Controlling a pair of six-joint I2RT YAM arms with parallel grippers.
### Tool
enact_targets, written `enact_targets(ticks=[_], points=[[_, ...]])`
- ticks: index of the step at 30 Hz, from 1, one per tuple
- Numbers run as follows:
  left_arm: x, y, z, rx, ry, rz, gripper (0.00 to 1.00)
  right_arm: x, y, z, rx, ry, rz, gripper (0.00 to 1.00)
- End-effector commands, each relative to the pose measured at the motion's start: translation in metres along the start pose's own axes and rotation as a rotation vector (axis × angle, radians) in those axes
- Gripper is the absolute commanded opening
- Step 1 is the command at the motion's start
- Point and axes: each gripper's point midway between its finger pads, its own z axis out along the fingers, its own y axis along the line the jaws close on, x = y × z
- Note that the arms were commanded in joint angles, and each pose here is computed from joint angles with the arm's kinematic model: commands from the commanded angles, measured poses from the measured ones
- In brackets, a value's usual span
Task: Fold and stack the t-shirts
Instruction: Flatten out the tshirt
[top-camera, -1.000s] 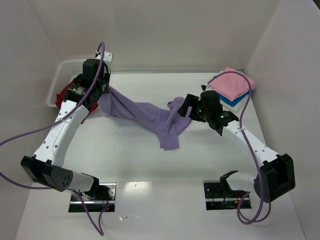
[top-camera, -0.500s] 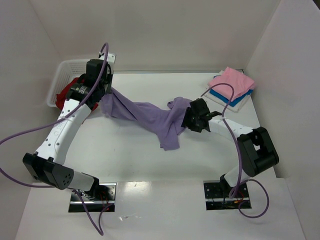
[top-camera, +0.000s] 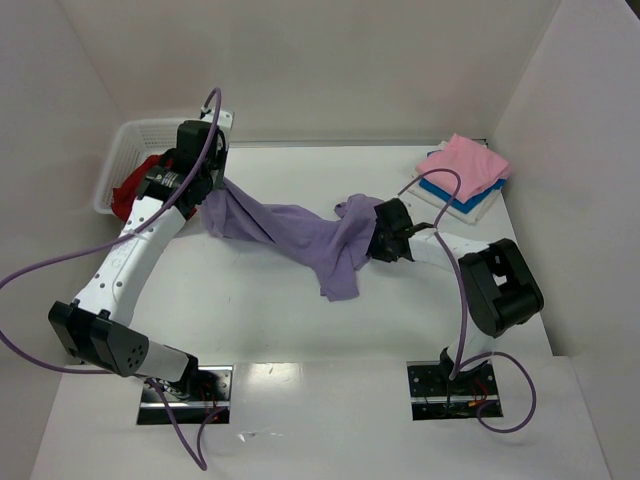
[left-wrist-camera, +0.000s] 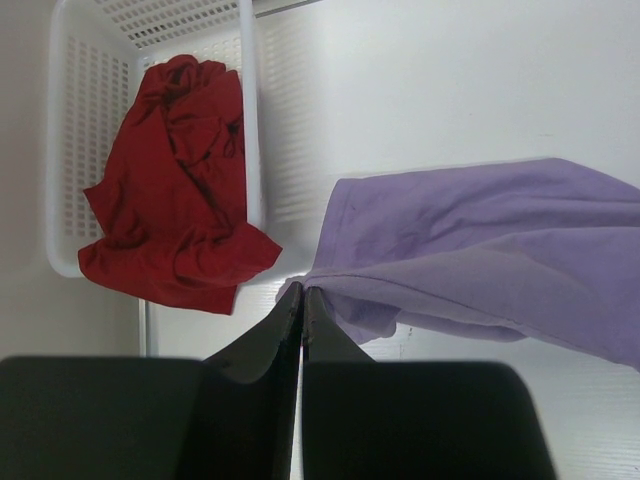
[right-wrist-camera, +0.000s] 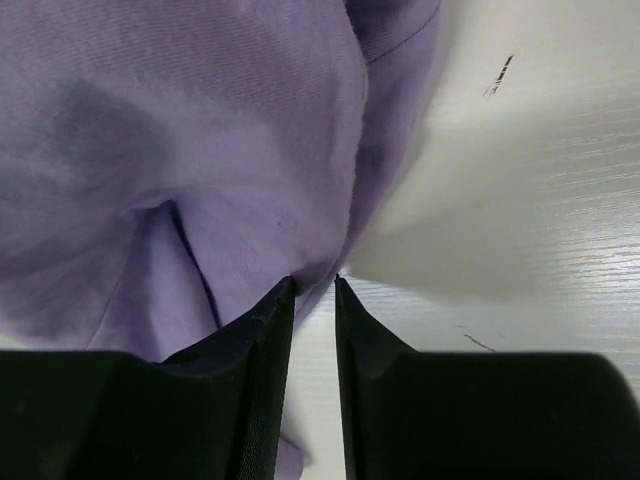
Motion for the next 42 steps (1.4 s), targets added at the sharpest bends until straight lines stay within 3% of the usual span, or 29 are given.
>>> enact_targets(ticks=[1, 9, 29, 33, 42], points=[[-0.008, 0.002, 0.002, -0.021, -0.031, -0.035, 0.0, -0.026, 0.011, 0.001, -0.007, -0.087, 0.012, 0.28], [-0.006, 0.0, 0.005, -0.021, -0.023, -0.031, 0.0, -0.033, 0.01, -0.001, 0.003, -0.12, 0.016, 0.4], [-0.002, -0.001, 0.008, -0.02, -0.014, -0.027, 0.0, -0.028, 0.015, 0.019, -0.003, -0.082, 0.003, 0.33], [-0.002, -0.001, 0.008, -0.02, -0.014, -0.027, 0.0, -0.033, 0.016, 0.015, -0.002, -0.095, 0.004, 0.0], [-0.004, 0.002, 0.008, -0.042, -0.022, -0.031, 0.0, -0.094, 0.05, -0.055, -0.113, -0.273, 0.037, 0.0]])
